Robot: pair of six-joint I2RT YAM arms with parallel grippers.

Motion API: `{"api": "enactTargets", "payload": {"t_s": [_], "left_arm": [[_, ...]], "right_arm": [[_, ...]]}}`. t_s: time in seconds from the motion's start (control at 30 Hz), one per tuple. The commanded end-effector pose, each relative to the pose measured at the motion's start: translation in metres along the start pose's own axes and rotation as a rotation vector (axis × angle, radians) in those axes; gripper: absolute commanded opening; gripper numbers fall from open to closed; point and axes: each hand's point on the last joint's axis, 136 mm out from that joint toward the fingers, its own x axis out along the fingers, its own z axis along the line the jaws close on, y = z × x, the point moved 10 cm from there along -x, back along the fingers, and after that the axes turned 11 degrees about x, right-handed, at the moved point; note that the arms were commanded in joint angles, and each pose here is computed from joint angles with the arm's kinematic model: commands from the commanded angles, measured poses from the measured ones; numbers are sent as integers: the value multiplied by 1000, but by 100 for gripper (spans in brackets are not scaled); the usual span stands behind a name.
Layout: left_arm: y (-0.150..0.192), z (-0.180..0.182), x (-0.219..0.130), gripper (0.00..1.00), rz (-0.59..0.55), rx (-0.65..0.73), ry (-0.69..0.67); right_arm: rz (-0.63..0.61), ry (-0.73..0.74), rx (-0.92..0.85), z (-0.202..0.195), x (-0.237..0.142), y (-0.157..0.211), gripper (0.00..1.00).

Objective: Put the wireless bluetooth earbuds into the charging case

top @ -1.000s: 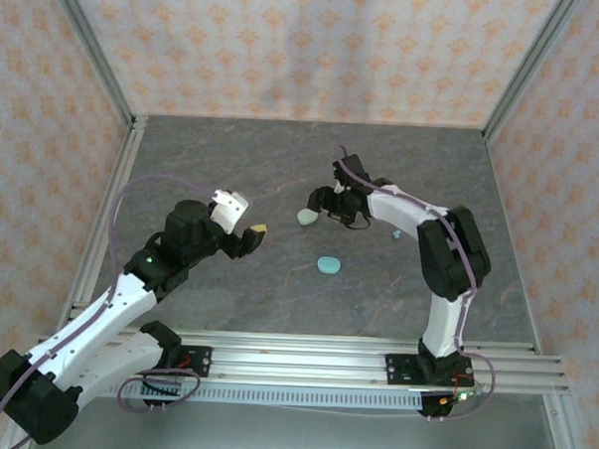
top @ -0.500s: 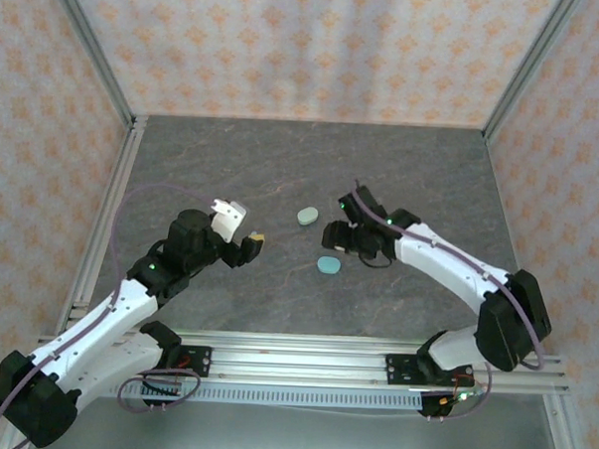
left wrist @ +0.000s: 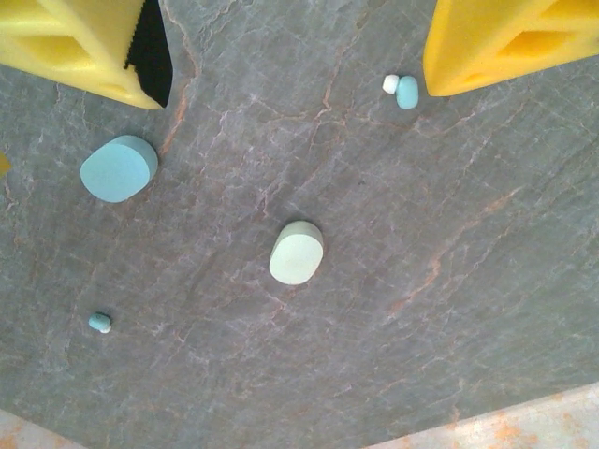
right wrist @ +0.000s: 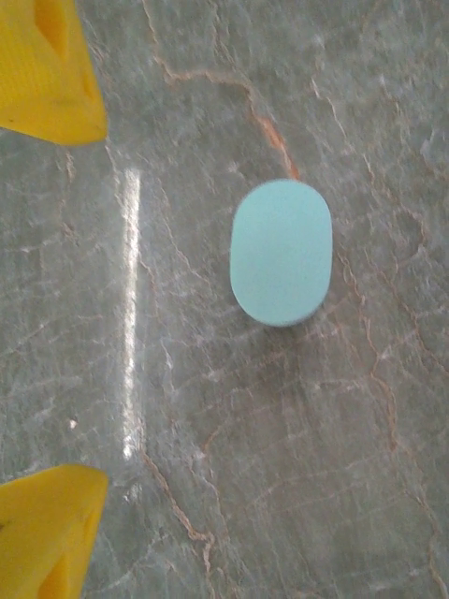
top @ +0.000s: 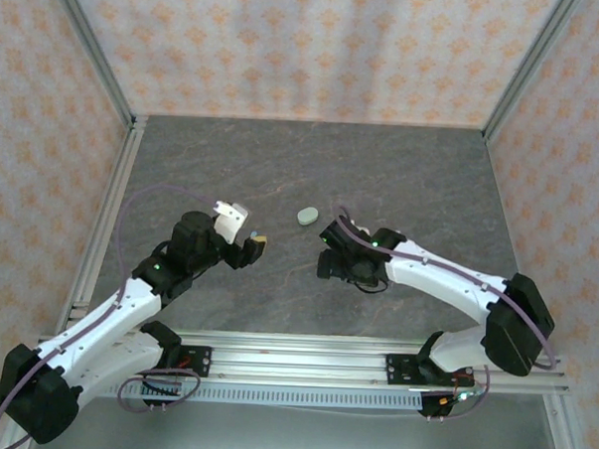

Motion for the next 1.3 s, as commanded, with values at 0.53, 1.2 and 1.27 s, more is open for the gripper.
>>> {"api": "enactTargets", "payload": {"t_s": [0.53, 1.2, 1.27], "left_arm": [[-2, -4, -6, 72, -44, 2, 8], [-10, -5, -8, 71, -44, 15, 44], [-11, -6, -8, 70, -51, 23, 57]], "right_arm": [[-14, 155, 34, 45, 54, -31, 90], [48, 143, 62, 29, 93, -24, 76], [48, 146, 56, 26, 95, -24, 71]]}}
